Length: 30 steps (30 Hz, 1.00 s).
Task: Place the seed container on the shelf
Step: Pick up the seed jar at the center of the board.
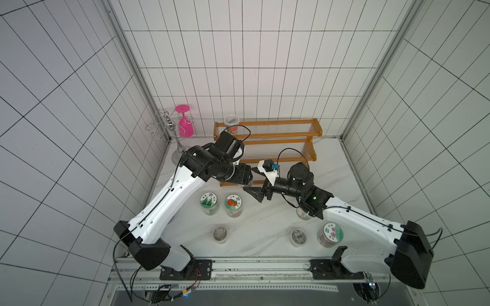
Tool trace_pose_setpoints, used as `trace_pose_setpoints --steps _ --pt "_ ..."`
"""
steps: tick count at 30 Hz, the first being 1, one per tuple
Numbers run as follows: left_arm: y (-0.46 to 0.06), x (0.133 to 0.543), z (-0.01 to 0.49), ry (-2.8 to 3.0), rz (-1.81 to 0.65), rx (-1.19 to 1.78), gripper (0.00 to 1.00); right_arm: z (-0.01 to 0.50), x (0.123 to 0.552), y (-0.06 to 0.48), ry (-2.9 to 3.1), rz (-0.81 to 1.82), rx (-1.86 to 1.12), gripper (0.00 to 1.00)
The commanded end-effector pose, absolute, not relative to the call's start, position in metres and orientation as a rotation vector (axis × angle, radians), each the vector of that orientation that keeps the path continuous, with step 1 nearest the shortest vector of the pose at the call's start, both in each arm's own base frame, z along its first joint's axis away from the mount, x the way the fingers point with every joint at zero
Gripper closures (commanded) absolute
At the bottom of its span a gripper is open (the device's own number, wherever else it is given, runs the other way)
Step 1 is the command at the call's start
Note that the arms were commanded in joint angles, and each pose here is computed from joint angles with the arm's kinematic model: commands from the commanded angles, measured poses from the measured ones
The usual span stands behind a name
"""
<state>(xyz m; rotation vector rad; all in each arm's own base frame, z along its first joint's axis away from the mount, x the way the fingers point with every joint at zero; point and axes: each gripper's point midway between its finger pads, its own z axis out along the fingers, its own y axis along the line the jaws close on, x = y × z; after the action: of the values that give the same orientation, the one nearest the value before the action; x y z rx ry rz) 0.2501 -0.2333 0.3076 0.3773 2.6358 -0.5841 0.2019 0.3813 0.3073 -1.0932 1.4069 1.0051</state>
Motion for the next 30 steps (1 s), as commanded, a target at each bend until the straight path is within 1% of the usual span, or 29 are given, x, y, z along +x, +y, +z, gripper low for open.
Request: trace_pose_setpoints --steps 1,12,19,22,26,30 --pt "-0.237 0.251 0.32 2.579 -0.644 0.371 0.49 0.334 0.205 0.39 1.358 1.021 -1.056 0.09" --pt "-0.24 0.249 0.324 2.571 -0.68 0.377 0.49 0.33 0.206 0.395 1.37 1.015 -1.079 0.23" --pt "-0.244 0.25 0.324 2.57 -0.703 0.384 0.48 0.334 0.203 0.395 1.352 1.014 -1.096 0.42" --pt "-0.245 0.25 0.326 2.565 -0.708 0.387 0.46 0.333 0.203 0.395 1.353 1.012 -1.098 0.46" --pt "-0.246 0.25 0.327 2.556 -0.715 0.393 0.36 0.336 0.202 0.394 1.345 1.017 -1.093 0.49" --pt "-0.245 0.251 0.336 2.518 -0.729 0.406 0.17 0.338 0.2 0.392 1.337 1.023 -1.086 0.5"
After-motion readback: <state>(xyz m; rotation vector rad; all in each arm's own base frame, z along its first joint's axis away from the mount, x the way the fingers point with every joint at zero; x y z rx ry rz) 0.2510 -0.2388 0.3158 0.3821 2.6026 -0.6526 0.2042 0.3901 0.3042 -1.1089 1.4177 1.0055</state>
